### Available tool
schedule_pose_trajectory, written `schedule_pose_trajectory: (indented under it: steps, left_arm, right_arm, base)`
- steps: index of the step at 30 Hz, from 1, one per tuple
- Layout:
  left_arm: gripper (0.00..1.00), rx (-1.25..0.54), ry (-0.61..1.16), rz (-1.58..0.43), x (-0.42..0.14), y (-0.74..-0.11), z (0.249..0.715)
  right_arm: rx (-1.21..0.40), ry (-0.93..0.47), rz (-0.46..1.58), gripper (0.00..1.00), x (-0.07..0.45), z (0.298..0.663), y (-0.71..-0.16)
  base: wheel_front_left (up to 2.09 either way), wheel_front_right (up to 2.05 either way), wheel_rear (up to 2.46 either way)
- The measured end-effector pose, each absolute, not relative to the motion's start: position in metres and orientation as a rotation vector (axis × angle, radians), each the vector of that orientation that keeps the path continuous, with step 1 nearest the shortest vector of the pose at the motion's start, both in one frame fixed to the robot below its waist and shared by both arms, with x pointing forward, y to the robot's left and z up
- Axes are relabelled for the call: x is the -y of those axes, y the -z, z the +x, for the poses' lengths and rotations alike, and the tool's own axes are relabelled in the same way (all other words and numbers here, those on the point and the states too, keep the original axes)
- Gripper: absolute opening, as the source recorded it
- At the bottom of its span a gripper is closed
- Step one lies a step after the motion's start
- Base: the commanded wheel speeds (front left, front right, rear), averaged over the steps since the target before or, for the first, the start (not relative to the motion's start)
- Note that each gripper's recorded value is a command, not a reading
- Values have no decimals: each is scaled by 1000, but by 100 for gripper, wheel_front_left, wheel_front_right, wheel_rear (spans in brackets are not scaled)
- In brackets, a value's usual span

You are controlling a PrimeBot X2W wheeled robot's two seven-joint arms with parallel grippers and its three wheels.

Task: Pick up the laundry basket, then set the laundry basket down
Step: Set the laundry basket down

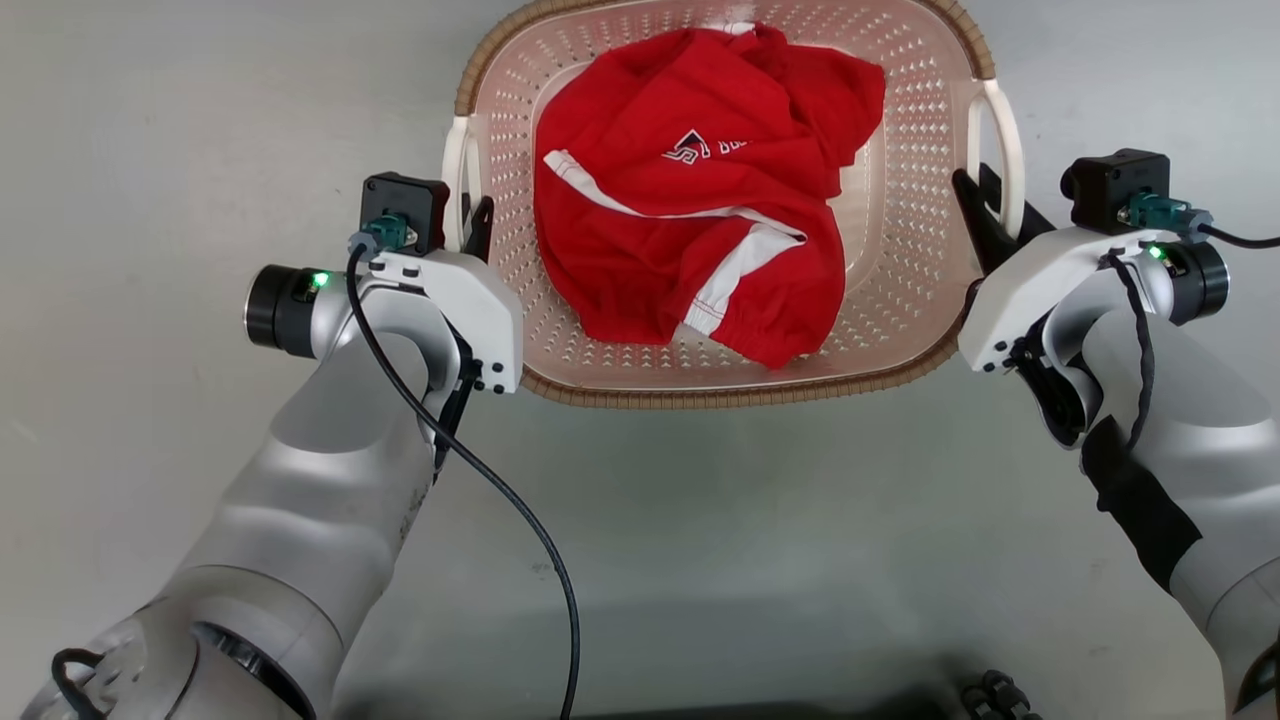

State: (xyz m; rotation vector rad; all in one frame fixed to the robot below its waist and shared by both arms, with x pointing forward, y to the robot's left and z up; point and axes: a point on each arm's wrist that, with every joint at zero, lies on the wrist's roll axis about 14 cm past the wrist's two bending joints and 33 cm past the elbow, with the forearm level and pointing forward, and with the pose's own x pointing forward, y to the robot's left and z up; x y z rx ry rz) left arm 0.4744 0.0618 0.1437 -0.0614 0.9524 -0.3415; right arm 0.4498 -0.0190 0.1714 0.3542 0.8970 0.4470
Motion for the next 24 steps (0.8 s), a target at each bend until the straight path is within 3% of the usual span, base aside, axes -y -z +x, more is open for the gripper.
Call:
schedule_pose_trajectory:
  steps: [20,21,22,23,24]
  left_arm:
    - [0,-919,337,-85,-55,-130,488]
    - [9,-918,331,-91,-55,-130,488]
    - [35,-919,324,-100,-55,-130,488]
    - [62,-919,322,-101,-55,-130,489]
    - [100,-925,318,-95,-56,-129,489]
  right_arm:
    - [-919,-421,338,0,30,452,-146]
    - [-921,-421,331,30,31,452,-144]
    - [-922,-421,323,70,32,453,-144]
    - [-918,-429,313,100,32,455,-144]
    - [-917,-430,303,100,34,456,-143]
  base:
    - [0,0,0]
    - [0,0,0]
    - [0,0,0]
    - [0,0,0]
    - [0,0,0]
